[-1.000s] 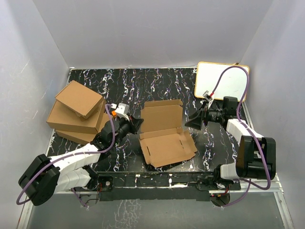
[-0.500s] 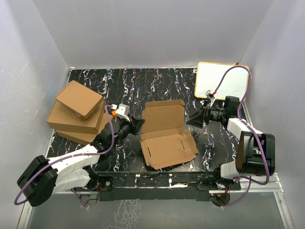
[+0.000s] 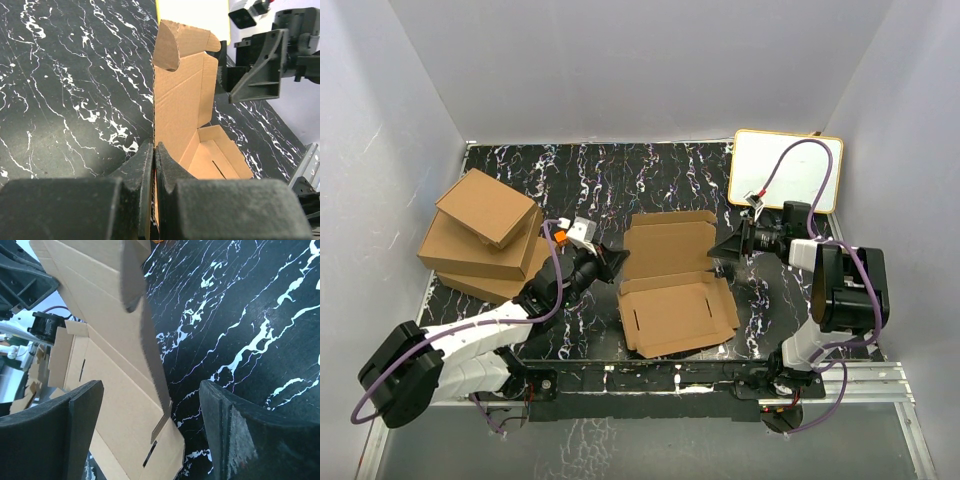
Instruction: Fold the paper box
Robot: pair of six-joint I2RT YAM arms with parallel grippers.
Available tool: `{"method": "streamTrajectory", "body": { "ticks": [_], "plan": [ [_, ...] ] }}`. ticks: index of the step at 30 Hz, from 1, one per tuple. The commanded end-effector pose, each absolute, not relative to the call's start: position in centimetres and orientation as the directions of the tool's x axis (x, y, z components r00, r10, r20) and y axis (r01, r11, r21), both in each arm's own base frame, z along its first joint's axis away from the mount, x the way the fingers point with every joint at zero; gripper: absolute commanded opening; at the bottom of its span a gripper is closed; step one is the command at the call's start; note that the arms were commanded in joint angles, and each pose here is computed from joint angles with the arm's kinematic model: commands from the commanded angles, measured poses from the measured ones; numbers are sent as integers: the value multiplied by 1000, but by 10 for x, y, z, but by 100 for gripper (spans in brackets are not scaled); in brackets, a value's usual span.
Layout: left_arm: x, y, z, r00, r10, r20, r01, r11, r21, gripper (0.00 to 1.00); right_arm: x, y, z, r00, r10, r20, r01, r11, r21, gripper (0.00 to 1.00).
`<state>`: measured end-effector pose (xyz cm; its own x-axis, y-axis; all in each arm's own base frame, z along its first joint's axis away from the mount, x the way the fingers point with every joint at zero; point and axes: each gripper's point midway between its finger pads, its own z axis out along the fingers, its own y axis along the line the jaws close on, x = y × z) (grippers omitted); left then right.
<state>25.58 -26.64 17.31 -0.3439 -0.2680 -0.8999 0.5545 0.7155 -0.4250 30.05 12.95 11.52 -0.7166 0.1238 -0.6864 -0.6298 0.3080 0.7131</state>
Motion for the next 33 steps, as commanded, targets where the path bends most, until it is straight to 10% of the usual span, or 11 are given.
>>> {"method": "streamTrajectory", "body": {
  "ticks": [1, 20, 33],
  "plan": [
    [258, -279, 209, -294, -336, -895, 604, 660, -446, 0, 314, 135, 132, -651, 99, -753, -716, 248, 652, 79],
    [249, -286, 216, -322, -335, -885, 635, 618, -465, 0, 300, 143, 156, -535, 48, -843, -832, 142, 536, 8],
    [258, -230, 279, -517, -139, -844, 597, 648, -473, 97, 297, 135, 171, -431, 41, -901, -890, 148, 432, 8]
  ]
}}
